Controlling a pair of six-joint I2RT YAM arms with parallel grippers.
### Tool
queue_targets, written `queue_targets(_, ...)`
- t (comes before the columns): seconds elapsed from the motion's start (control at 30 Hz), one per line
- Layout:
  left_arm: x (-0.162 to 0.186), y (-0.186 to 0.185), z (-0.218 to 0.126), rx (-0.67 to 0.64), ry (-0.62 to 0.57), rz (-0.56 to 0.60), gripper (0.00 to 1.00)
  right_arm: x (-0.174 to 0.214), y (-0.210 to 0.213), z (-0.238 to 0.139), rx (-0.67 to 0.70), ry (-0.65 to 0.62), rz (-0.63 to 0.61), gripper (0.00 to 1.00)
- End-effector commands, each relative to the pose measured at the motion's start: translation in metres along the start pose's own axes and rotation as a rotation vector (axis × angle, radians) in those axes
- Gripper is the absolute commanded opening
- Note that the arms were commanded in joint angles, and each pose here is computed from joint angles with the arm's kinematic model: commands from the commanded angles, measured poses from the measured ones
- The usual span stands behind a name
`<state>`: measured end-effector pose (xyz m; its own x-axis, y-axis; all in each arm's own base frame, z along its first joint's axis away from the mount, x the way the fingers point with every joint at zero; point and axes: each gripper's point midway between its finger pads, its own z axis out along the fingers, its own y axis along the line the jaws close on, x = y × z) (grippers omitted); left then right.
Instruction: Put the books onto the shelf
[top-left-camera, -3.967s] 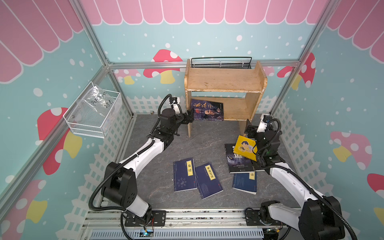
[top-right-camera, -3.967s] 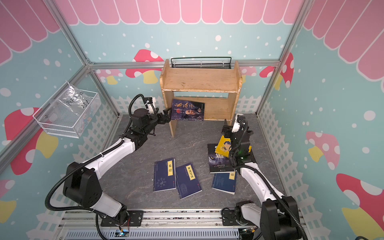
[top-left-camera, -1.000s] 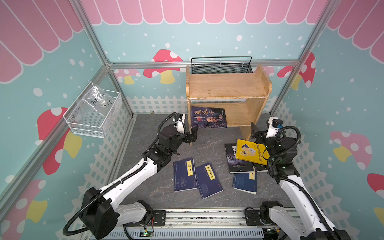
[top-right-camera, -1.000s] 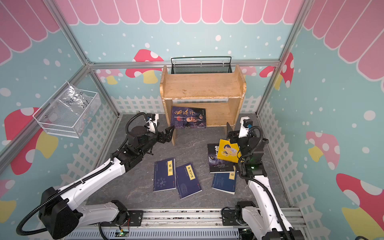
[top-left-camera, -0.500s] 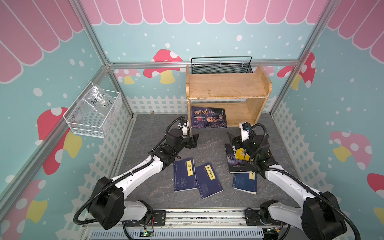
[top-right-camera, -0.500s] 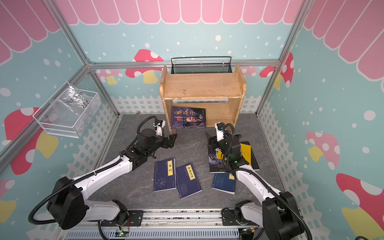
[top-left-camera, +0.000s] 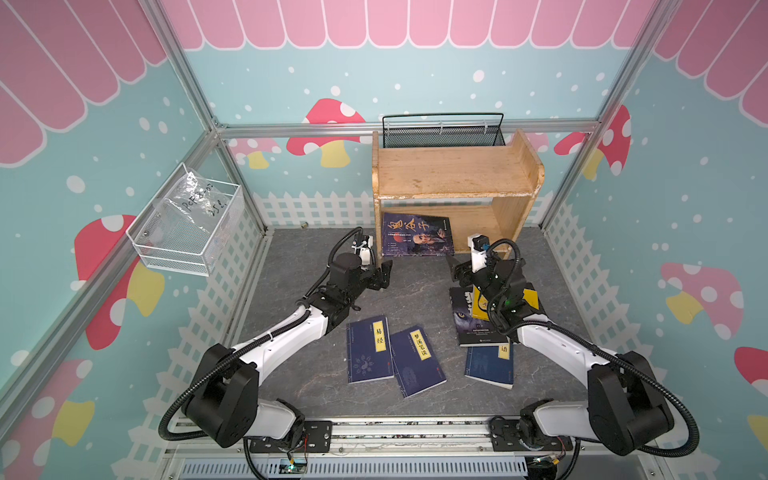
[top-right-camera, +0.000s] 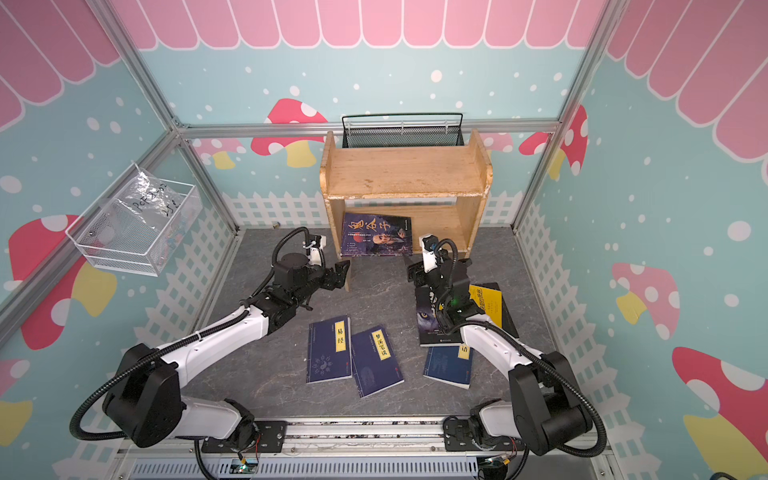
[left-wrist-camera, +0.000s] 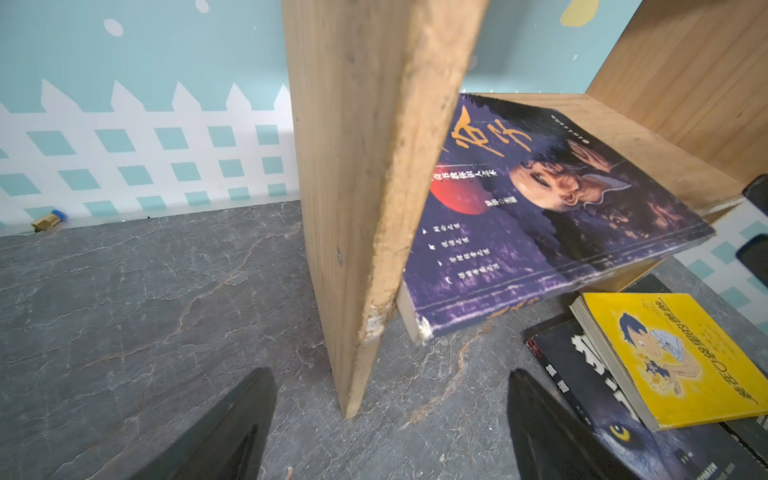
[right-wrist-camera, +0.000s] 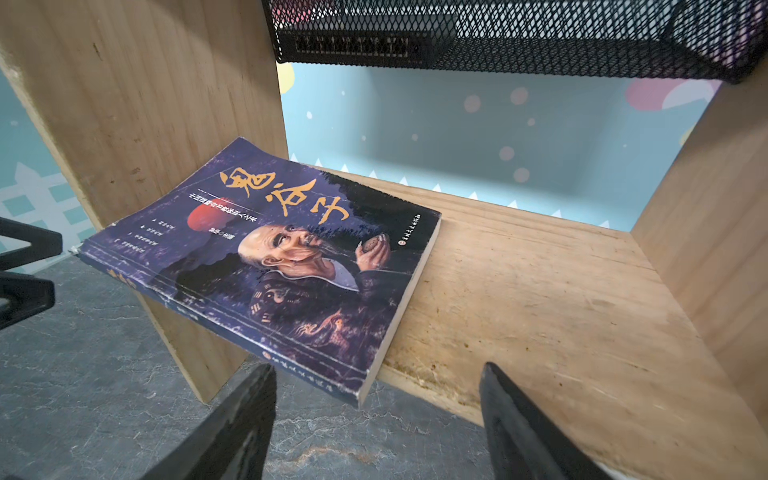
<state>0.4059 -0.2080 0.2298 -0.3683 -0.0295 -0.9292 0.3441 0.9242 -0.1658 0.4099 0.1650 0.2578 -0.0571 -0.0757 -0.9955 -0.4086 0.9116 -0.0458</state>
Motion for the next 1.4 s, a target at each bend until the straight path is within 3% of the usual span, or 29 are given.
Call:
queue_targets(0.0,-0.014,-0.003,0.003,0.019,-0.038,-0.007,0.86,-0.015,0.002,0.004,0.001,-0.043,-0.036,0.78)
queue_targets(1.37,-0.023,0.019,0.021,-0.035,-0.089,-0.077,0.73,0.006,-0.002,0.034,0.060,0.003,-0.051,0.75)
